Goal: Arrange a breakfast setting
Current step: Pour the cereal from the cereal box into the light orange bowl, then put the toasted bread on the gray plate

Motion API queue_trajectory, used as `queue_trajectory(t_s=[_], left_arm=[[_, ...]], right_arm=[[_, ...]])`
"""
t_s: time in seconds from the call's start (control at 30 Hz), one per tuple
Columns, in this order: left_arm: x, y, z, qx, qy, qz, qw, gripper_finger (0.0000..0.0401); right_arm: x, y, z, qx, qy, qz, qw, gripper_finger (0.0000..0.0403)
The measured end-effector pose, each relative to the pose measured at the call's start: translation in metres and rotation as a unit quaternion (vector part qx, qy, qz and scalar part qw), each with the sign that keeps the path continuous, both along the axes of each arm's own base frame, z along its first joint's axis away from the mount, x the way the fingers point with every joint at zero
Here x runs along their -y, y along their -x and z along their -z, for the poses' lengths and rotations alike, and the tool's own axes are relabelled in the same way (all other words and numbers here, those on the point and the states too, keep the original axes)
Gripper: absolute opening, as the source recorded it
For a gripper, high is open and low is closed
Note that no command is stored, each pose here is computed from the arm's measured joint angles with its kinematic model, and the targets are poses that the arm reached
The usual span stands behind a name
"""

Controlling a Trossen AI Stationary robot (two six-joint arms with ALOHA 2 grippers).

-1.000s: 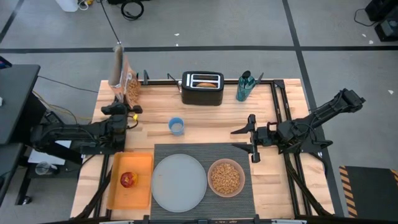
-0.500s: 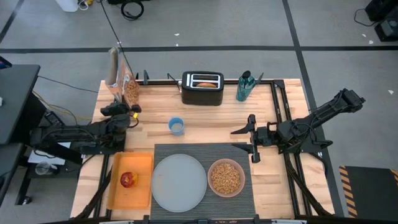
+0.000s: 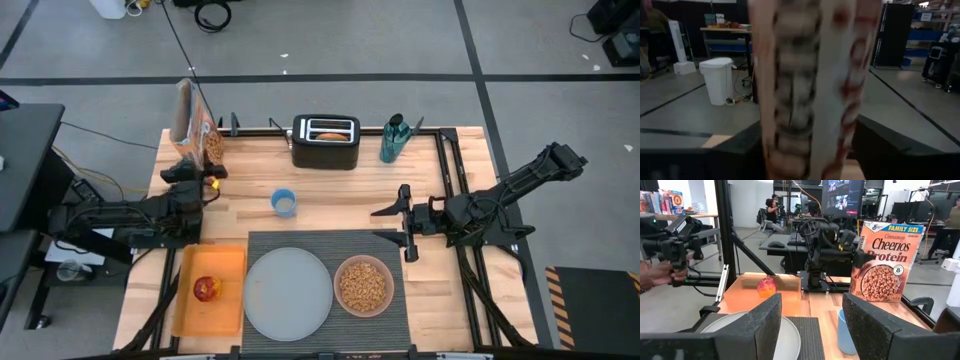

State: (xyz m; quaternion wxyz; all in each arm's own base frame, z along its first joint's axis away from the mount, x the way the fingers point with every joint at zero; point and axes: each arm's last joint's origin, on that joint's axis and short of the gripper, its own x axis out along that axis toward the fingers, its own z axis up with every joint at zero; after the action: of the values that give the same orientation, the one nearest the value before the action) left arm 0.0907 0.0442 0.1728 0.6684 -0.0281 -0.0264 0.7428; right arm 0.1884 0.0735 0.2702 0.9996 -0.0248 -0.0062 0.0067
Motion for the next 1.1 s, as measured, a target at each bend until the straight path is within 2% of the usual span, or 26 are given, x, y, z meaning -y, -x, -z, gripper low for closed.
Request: queue_trajectory(t_s=[0.13,0.23,0.57,0.77,0.87,1.0,1.1], left_arm=[[0.001,0.000,-0.021,0.004,-0.008,0.003,1.000,0.0289],[0.002,0.002,-0.044,0.003,-0.019,0.018,1.000,0.0309],[0.008,0.019,-0.129,-0.013,-0.107,0.084,0.991,0.0314],[0.010,0.038,-0.179,-0.019,-0.147,0.082,0.986,0.0314],[0.012,0.042,-0.197,-0.042,-0.156,0.094,0.982,0.0314],[0.014,0.038,-0.209,-0.078,-0.172,0.153,0.970,0.0314],[0.019,0.033,-0.215,-0.080,-0.203,0.247,0.944,0.0314]], right_arm=[[0.000,0.000,0.000,0.000,0.000,0.000,1.000,0.0217],[0.000,0.000,0.000,0.002,-0.001,0.000,1.000,0.0217],[0.000,0.000,0.000,0.002,-0.001,0.000,1.000,0.0217],[0.000,0.000,0.000,0.002,-0.001,0.000,1.000,0.0217],[0.000,0.000,0.000,0.002,-0.001,0.000,1.000,0.0217],[0.001,-0.001,0.000,0.002,-0.001,0.004,1.000,0.0217],[0.004,-0.002,0.000,0.002,-0.001,0.011,1.000,0.0217]])
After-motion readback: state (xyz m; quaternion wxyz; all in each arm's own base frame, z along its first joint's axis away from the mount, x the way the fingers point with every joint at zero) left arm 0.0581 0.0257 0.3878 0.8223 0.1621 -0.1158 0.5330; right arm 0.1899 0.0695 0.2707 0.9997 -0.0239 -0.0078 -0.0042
